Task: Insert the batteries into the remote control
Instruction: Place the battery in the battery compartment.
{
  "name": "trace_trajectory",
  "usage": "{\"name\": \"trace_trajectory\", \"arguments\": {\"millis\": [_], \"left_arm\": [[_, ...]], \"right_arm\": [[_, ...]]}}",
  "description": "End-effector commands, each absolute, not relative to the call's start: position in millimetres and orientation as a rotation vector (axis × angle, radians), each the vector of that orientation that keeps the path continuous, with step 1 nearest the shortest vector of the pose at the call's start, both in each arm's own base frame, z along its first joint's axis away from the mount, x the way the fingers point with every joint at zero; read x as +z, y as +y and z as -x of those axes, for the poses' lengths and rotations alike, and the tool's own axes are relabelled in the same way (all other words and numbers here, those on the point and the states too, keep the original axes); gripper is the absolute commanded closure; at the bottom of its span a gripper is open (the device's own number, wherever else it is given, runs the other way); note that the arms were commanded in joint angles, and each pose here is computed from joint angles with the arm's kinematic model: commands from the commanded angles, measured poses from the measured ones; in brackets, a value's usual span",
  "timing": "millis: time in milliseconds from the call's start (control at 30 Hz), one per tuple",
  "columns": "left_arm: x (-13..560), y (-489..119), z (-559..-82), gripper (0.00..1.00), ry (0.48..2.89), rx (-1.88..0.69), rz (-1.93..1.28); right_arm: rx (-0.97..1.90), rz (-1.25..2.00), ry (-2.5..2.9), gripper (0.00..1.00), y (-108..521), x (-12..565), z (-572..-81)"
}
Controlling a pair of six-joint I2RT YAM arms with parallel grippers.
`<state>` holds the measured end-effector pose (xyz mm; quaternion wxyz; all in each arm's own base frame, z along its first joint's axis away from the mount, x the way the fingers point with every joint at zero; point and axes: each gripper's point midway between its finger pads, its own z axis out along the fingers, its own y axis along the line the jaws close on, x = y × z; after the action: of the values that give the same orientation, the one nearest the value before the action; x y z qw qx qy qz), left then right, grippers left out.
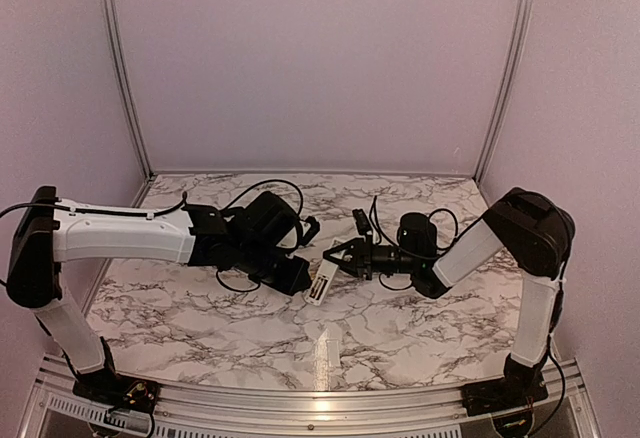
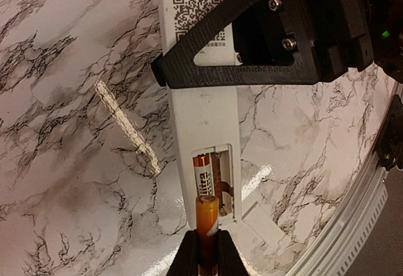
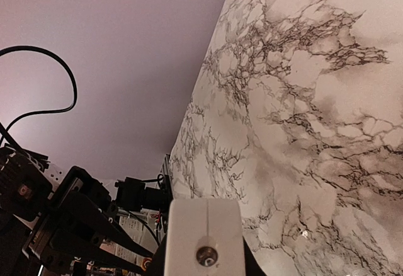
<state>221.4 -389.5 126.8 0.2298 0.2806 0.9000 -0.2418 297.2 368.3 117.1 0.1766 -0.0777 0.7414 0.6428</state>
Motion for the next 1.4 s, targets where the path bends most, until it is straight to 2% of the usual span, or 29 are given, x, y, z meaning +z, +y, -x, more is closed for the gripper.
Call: {"name": "trace_trajectory", "arguments": {"millis": [0,500,900,1233,1367], "left_arm": [[118.6,-399.3,-219.6,1.00,2.521,-0.683,-0.773],[98.1,-402.1,-216.1,0.99,2.594,-0.655,-0.793],[86.7,-397.8,-222.7,0.92,2.634,-0.557,-0.781],[80.6,-399.2,-222.6,0.91,2.659,-0.537,-0.793],[79.6,-398.7,-222.9,0.87,2.665,-0.529,-0.790]], "right_arm": [[1.831,0.202,2.058,1.00,374.9,121.1,-299.8],[1.850,0.120,2.074,1.00,379.0,114.5,-302.2],[1.891,0.094,2.067,1.00,380.8,114.4,-301.1],[1.907,0.052,2.080,1.00,381.7,109.1,-300.2],[1.907,0.041,2.081,1.00,381.4,107.7,-301.1]]}}
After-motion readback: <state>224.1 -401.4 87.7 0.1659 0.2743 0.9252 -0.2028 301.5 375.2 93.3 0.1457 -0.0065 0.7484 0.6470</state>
